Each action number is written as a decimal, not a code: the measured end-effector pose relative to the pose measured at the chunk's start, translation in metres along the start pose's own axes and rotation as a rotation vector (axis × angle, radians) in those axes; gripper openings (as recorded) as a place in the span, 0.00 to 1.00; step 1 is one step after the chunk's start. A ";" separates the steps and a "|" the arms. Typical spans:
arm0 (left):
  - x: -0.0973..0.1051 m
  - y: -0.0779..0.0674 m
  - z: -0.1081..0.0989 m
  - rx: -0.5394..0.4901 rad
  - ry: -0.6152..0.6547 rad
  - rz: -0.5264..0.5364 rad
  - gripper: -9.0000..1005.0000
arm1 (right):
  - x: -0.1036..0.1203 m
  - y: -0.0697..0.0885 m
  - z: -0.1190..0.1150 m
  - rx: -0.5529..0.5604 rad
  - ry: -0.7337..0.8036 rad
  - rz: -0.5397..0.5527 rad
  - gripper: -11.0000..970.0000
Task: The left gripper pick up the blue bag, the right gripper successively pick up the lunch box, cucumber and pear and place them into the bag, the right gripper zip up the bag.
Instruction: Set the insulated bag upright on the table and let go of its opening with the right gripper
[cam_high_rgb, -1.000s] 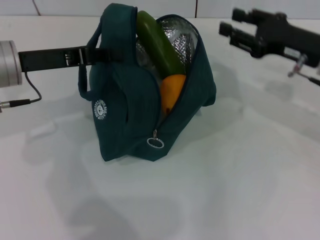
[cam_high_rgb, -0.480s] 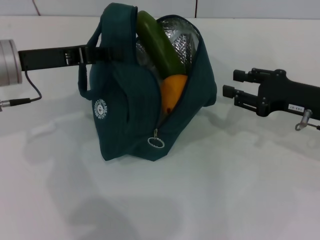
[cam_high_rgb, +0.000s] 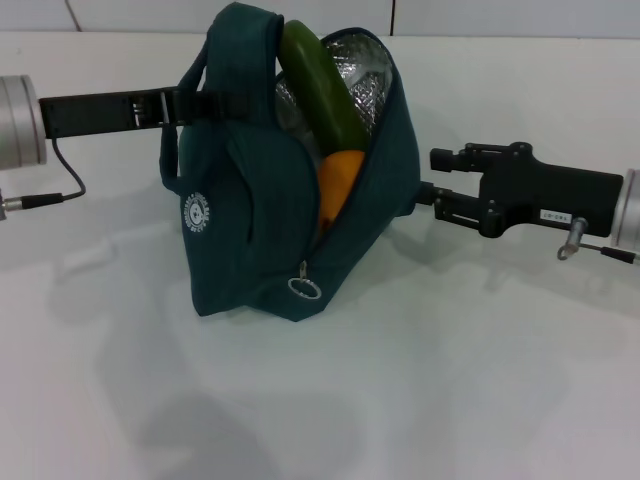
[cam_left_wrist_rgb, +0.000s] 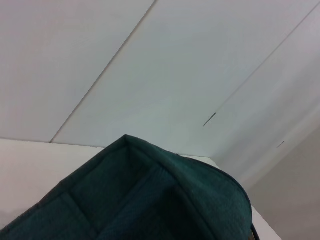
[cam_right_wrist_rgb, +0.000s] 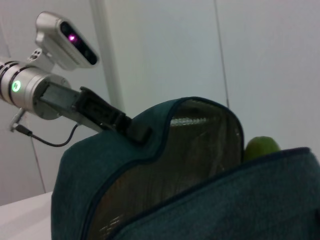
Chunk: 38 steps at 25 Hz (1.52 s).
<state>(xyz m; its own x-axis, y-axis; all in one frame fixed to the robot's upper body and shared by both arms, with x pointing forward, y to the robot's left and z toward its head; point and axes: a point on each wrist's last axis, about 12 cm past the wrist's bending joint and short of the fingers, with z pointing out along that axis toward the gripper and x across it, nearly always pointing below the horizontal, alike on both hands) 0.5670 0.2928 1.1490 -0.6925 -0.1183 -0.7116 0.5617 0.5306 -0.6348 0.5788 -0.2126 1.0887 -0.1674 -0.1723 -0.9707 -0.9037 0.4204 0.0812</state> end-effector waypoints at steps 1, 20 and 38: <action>0.000 0.000 0.000 0.000 0.000 0.000 0.05 | -0.001 0.000 0.002 -0.007 0.005 -0.004 0.51; 0.000 0.000 0.000 0.000 -0.001 0.001 0.05 | -0.003 0.004 0.013 -0.042 0.043 -0.082 0.50; 0.001 0.001 -0.002 -0.004 -0.006 -0.003 0.05 | 0.002 0.004 0.003 -0.018 0.028 -0.143 0.04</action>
<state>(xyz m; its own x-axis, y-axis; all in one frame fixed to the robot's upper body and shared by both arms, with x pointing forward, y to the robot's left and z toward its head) 0.5661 0.2948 1.1484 -0.6914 -0.1252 -0.7115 0.5576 0.5336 -0.6358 0.5761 -0.2085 1.0866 -0.0471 -0.2540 -0.9661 -0.9259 0.3740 -0.0531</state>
